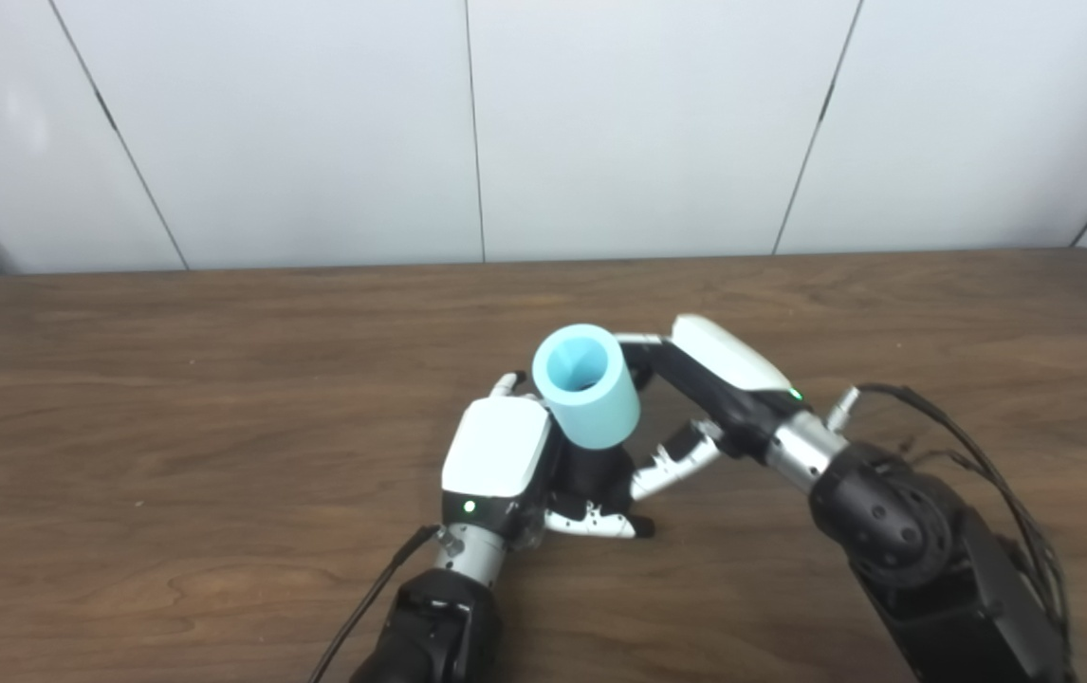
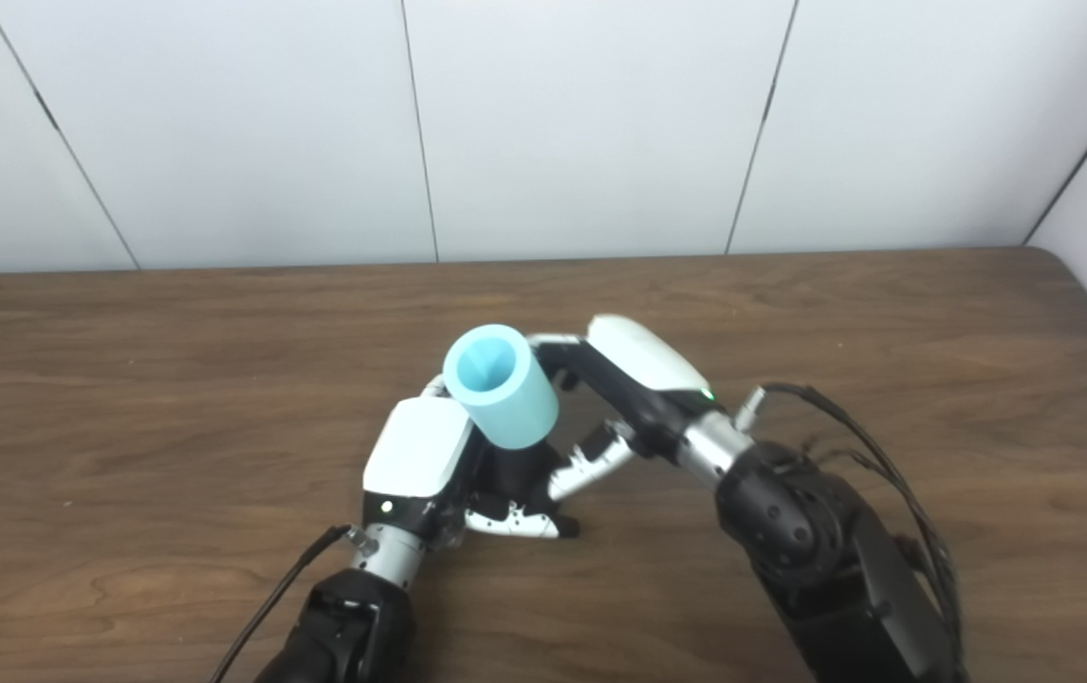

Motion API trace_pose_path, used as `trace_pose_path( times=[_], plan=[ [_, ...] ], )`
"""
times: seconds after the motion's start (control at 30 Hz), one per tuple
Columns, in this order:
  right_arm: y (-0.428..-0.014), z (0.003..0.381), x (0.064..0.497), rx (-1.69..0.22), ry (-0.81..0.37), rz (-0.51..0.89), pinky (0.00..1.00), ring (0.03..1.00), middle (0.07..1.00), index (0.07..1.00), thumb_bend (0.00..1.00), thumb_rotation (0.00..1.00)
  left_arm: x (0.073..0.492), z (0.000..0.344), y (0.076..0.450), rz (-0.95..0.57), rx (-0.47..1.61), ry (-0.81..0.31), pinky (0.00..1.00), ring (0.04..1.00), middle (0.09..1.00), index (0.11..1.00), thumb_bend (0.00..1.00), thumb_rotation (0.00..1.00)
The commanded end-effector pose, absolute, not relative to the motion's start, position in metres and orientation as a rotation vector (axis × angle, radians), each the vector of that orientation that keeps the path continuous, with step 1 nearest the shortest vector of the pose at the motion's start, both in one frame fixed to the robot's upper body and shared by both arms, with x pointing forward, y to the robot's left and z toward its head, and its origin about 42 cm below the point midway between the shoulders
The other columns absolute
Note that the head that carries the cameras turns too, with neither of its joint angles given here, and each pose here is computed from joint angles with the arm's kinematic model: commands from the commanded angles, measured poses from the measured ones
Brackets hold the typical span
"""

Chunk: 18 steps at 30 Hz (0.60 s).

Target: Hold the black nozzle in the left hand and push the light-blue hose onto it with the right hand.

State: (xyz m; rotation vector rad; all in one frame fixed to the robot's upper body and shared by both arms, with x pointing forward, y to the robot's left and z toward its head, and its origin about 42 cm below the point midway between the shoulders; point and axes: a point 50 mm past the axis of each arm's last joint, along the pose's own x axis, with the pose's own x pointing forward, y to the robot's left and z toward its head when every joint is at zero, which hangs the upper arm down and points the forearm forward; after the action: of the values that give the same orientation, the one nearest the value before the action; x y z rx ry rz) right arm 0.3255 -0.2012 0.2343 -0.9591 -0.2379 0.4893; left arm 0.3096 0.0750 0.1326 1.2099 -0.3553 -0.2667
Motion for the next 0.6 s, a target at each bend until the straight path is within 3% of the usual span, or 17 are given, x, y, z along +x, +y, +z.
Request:
trace_pose_path(
  times=[0.0,0.1,0.57],
  plan=[
    [-0.1985,0.2682,0.3288,-0.984,-0.348,0.443,0.90,0.966,0.907,0.922,0.95,0.27,0.2971,0.1136,0.0702,-0.383,1.239,-0.294,0.90,0.637,0.523,0.467,0.52,0.00],
    [-0.1982,0.2724,0.3284,-1.028,-0.332,0.426,0.99,0.998,0.948,0.942,1.00,0.34,0.2969,0.1140,0.0701,-0.386,1.245,-0.292,0.91,0.640,0.531,0.463,0.52,0.00],
    [-0.2072,0.2754,0.3283,-1.057,-0.326,0.391,0.93,1.000,0.952,0.952,1.00,0.43,0.2961,0.1138,0.0700,-0.388,1.246,-0.300,0.91,0.627,0.509,0.476,0.52,0.00]
  ],
)
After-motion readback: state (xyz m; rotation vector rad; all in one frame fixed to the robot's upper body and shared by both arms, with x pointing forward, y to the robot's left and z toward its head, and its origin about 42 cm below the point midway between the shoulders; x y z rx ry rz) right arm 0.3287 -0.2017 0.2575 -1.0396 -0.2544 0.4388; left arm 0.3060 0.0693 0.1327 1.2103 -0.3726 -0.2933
